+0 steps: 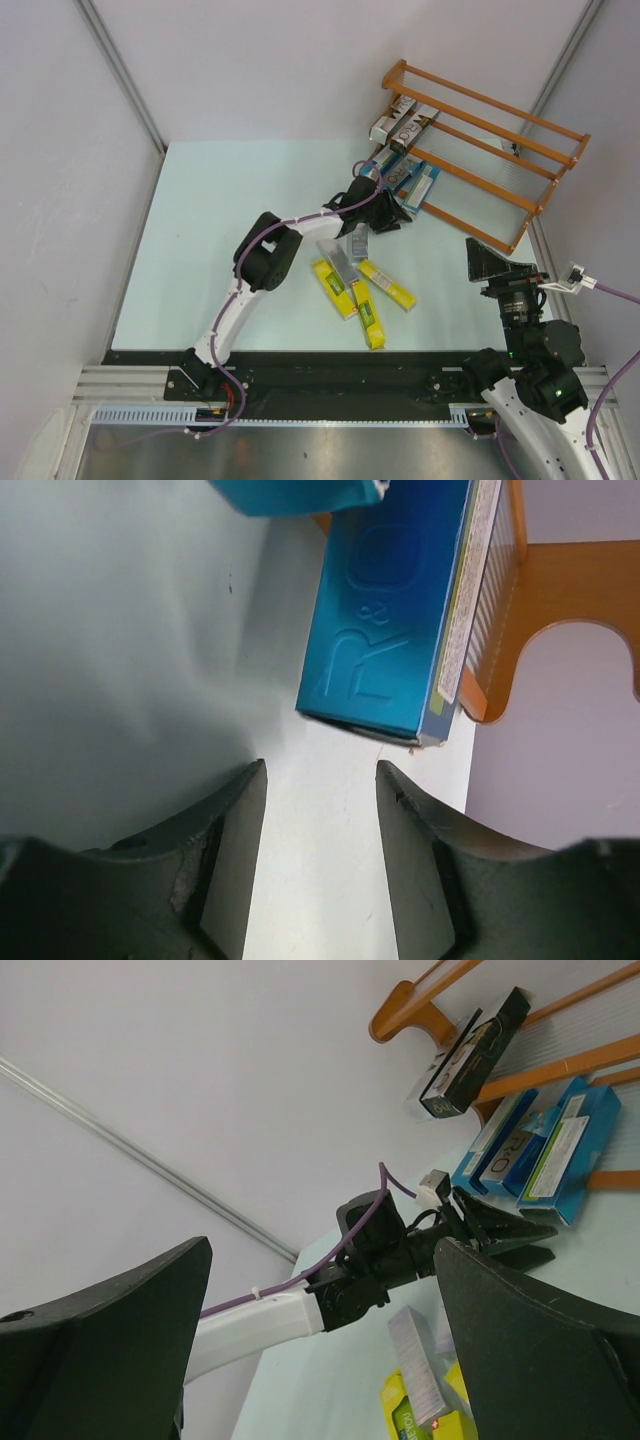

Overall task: Place and organize the toothpastes onto the shelf
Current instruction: Place the toothpaste on the shelf.

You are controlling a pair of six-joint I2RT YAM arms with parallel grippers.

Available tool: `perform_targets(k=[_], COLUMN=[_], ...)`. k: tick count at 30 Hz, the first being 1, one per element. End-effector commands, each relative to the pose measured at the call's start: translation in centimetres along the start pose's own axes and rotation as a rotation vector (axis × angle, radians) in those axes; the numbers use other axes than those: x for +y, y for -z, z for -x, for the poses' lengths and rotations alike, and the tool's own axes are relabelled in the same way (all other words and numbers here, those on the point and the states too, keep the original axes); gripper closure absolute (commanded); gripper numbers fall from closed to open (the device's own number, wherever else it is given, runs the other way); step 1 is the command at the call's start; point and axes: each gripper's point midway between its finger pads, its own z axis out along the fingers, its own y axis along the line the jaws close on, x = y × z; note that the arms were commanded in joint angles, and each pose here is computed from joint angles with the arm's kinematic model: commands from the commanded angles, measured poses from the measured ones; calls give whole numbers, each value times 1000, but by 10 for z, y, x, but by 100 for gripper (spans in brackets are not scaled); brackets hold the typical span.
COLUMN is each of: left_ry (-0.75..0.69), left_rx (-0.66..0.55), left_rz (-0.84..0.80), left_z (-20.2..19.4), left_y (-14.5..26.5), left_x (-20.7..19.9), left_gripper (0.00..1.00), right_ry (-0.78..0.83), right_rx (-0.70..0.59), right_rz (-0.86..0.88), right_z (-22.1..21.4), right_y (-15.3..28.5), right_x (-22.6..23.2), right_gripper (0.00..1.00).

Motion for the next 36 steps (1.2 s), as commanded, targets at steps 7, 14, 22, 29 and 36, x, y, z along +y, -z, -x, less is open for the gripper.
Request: perform_targets(k=[7, 14, 22, 29, 36], left_ry=[17, 43, 53, 51, 55], left_rx=[-21, -58, -92, -107, -119], left_rz=[3, 7, -1, 6, 10], left_z=[20, 41, 61, 72, 76], left_y=[-18, -14, -9, -12, -13], left_x=[-2, 4, 0, -1, 3], left_gripper=[46, 46, 46, 45, 45], right_ry=[-6, -3, -4, -4, 0], right_rx=[-53, -57, -53, -54, -55], right_rz=[9, 7, 4, 3, -5], right_z=[19, 20, 18, 19, 19], right_y=[4, 4, 4, 4, 3], right_x=[9, 8, 7, 7, 6], right_gripper=[0, 0, 0, 0, 0])
